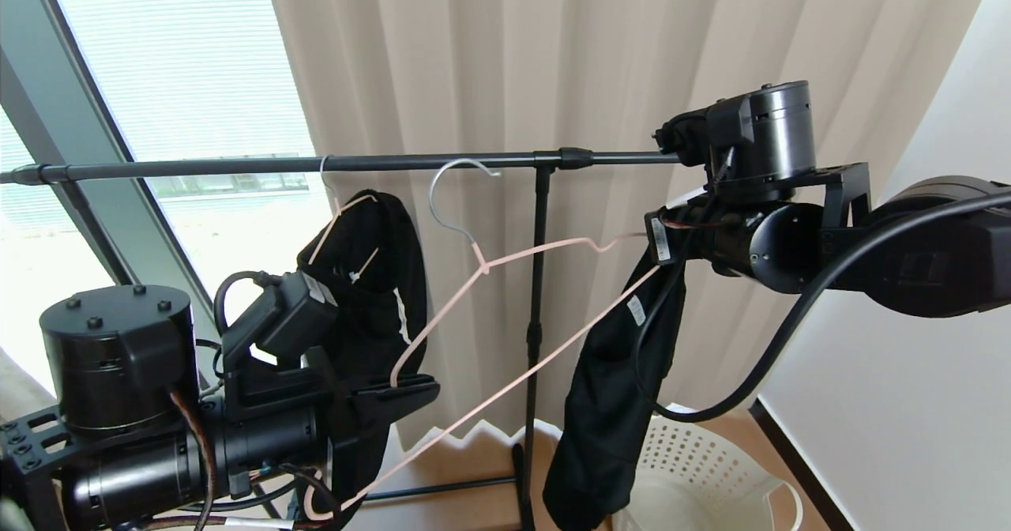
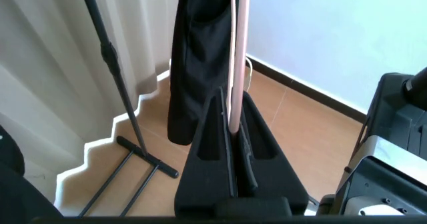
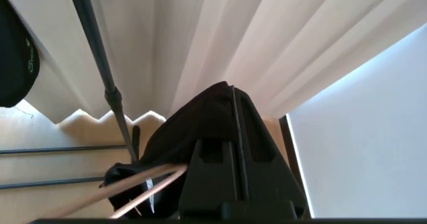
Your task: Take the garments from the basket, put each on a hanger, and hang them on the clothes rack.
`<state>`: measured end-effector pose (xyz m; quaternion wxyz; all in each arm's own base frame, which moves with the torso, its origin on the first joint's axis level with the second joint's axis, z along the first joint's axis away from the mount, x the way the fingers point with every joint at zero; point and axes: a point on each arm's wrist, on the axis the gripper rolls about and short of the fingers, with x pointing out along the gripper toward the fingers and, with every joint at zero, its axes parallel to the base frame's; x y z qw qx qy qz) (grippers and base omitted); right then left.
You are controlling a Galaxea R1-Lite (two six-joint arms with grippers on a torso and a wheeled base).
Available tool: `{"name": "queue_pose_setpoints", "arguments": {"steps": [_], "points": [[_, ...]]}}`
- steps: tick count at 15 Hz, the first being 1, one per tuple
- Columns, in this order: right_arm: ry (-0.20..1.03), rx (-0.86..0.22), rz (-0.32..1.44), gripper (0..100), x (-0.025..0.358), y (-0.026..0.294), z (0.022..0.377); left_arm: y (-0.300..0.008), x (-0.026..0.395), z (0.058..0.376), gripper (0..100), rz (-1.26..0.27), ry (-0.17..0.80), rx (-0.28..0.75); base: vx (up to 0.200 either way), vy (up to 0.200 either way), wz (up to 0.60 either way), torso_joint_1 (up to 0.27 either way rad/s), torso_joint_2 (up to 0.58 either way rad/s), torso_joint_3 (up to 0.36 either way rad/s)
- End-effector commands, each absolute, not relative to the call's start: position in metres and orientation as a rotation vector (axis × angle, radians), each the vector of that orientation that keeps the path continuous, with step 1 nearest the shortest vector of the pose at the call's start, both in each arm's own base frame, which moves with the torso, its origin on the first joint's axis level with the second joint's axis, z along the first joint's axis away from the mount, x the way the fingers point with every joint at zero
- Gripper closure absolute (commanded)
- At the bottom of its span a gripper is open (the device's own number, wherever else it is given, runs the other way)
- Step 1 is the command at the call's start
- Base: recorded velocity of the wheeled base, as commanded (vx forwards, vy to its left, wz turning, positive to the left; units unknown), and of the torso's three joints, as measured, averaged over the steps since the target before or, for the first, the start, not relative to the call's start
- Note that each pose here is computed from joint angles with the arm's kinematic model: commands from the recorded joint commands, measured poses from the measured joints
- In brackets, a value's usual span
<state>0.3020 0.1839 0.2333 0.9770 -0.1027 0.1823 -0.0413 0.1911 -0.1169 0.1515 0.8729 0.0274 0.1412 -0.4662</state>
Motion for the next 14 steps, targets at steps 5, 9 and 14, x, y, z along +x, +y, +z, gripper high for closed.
{"name": "queue_pose_setpoints", "arguments": {"steps": [5, 9, 14], "points": [[0.35, -0.227, -0.066, 100, 0.282, 0.203, 0.233, -0.125, 0.209, 0.143, 100, -0.964, 0.283, 0.051, 0.0, 0.0, 0.0, 0.0, 0.0, 0.0], [0.33, -0.223, -0.038, 100, 0.263, 0.204, 0.241, -0.127, 0.214, 0.141, 100, -0.924, 0.288, 0.055, 0.0, 0.0, 0.0, 0.0, 0.0, 0.0], [0.316, -0.219, 0.013, 100, 0.244, 0.216, 0.243, -0.129, 0.216, 0.144, 100, -0.925, 0.274, 0.055, 0.0, 0.0, 0.0, 0.0, 0.0, 0.0]]}}
